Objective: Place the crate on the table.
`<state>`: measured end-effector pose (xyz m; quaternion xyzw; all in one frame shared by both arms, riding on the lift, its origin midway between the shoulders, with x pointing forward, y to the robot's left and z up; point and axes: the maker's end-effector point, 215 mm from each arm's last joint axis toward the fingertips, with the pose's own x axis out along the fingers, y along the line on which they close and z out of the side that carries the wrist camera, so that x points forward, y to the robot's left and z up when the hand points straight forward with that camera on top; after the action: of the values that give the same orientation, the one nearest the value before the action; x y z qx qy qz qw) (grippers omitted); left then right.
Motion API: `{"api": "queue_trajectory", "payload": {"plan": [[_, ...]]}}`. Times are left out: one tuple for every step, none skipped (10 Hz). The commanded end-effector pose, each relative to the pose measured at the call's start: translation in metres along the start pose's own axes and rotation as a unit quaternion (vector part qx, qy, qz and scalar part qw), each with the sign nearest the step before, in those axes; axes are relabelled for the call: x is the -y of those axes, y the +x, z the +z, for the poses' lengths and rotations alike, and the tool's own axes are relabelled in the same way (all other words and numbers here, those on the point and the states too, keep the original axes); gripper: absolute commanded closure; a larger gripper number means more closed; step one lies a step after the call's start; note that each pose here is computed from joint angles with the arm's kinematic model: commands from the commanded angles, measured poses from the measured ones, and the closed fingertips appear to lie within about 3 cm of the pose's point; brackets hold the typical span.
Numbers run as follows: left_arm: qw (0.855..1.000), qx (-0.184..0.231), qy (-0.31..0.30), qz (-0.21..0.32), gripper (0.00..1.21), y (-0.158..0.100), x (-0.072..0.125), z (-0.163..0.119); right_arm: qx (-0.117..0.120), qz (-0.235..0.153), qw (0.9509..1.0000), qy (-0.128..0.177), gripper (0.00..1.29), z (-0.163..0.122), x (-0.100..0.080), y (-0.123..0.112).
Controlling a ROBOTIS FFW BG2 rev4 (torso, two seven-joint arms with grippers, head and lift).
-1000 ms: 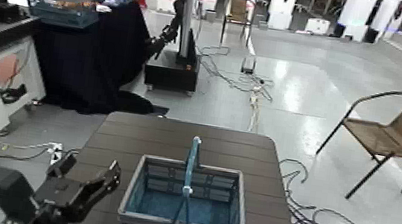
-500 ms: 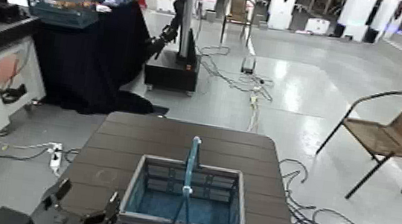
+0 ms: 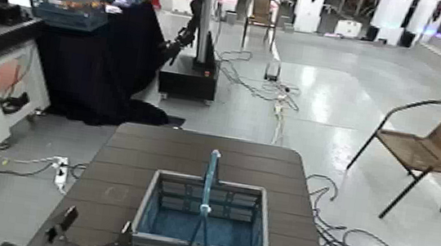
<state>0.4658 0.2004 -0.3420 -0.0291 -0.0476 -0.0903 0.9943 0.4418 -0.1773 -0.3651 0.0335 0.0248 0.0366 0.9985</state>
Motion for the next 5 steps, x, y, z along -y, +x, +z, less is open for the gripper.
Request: {"api": "queue_trajectory", "payload": {"plan": [[1.000,-0.001,0.000,0.000,0.11,-0.0004,0.0002,-0.0011,0.000,0.000,1.0000,0.000,0.15,0.0000,0.0001,0.0004],[1.000,0.000,0.000,0.000,0.11,-0.0001,-0.0001,-0.0012,-0.001,0.000,1.0000,0.000,0.15,-0.0008,0.0002,0.0004],[1.000,-0.001,-0.001,0.001,0.11,-0.0005,-0.0008,-0.0028,-0.001,0.000,1.0000,-0.001,0.15,-0.0017,0.0003,0.0003],[1.000,-0.002,-0.002,0.001,0.11,-0.0004,-0.0005,-0.0042,-0.001,0.000,1.0000,-0.001,0.15,-0.0017,0.0003,0.0003],[1.000,-0.001,-0.002,0.001,0.11,0.0001,0.0000,-0.0035,-0.001,0.000,1.0000,-0.001,0.15,-0.0010,0.0002,0.0008]]}}
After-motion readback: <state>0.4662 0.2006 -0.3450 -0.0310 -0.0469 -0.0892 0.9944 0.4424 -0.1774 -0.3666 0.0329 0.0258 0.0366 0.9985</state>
